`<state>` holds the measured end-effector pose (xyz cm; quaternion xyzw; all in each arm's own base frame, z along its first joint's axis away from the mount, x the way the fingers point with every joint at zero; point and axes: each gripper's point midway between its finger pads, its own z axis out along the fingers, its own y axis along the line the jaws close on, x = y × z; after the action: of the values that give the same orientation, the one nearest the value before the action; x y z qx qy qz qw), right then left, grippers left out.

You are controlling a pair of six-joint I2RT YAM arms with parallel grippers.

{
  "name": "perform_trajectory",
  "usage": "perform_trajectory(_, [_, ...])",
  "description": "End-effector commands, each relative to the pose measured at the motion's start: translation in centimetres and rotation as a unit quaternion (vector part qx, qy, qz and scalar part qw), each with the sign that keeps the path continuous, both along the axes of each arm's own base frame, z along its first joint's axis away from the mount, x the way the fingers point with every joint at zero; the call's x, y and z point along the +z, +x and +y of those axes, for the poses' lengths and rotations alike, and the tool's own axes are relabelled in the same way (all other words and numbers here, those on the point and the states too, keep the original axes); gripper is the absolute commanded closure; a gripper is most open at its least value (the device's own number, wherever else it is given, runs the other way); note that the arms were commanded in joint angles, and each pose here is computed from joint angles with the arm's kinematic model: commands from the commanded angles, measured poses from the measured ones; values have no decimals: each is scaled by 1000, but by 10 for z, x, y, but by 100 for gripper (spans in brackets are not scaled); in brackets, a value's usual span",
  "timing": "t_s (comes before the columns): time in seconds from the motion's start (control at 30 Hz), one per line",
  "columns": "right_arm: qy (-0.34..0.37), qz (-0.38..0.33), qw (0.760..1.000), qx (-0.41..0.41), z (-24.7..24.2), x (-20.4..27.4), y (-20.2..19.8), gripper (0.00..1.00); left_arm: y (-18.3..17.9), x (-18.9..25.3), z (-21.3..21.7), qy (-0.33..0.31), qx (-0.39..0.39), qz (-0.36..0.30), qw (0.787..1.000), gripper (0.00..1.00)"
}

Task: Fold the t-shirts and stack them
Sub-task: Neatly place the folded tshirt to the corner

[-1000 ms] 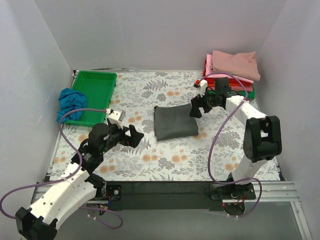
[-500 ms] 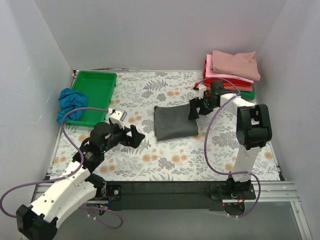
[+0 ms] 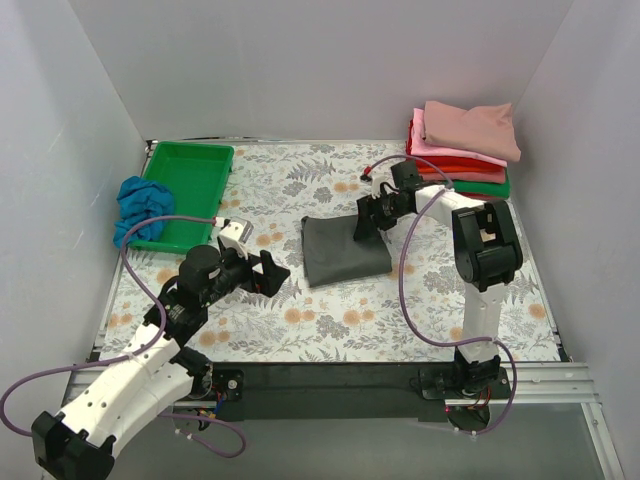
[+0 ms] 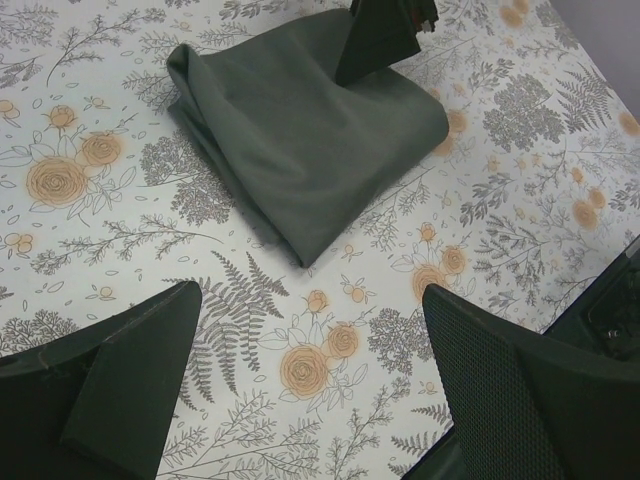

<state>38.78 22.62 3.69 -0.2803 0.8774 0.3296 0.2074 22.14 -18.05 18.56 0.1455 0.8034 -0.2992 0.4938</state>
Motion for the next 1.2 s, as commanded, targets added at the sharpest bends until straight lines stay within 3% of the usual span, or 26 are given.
perform_trajectory(0.0, [-30, 79, 996, -12, -7, -32, -35, 35, -2, 13, -2, -12, -9, -21, 1000, 8])
perform_trajectory(0.07, [-35, 74, 996, -20, -10, -31, -29, 47, -2, 15, -2, -15, -11, -26, 999, 8])
perform_trajectory(0.1, [-36, 75, 996, -20, -10, -32, -28, 61, -3, 15, -1, -15, -11, -25, 1000, 8])
perform_trajectory(0.17, [-34, 72, 997, -21, -11, -31, -23, 76, -3, 15, -2, -16, -11, -26, 999, 8])
perform_trajectory(0.2, [-32, 78, 996, -18, -11, -33, -24, 94, -3, 16, -2, -17, -13, -26, 999, 8])
perform_trajectory(0.23, [-24, 80, 996, -14, -9, -31, -23, 99, -3, 15, -2, -16, -13, -26, 999, 8])
perform_trajectory(0.37, [27, 81, 996, 4, -3, -10, -16, 99, -3, 15, -2, -15, -12, -26, 999, 8])
perform_trajectory(0.5, [113, 47, 991, 44, 12, 50, -10, 99, -3, 15, -2, -15, -11, -26, 999, 8])
perform_trajectory(0.67, [143, -7, 988, 63, 18, 105, -4, 99, -3, 15, -2, -14, -12, -27, 999, 8])
perform_trajectory(0.9, [61, -100, 993, 32, 1, 132, 35, 99, -3, 15, -2, -13, -13, -28, 999, 8])
perform_trajectory(1.17, [-22, -189, 982, -3, -17, 158, 73, 99, -3, 15, -2, -13, -15, -30, 999, 8])
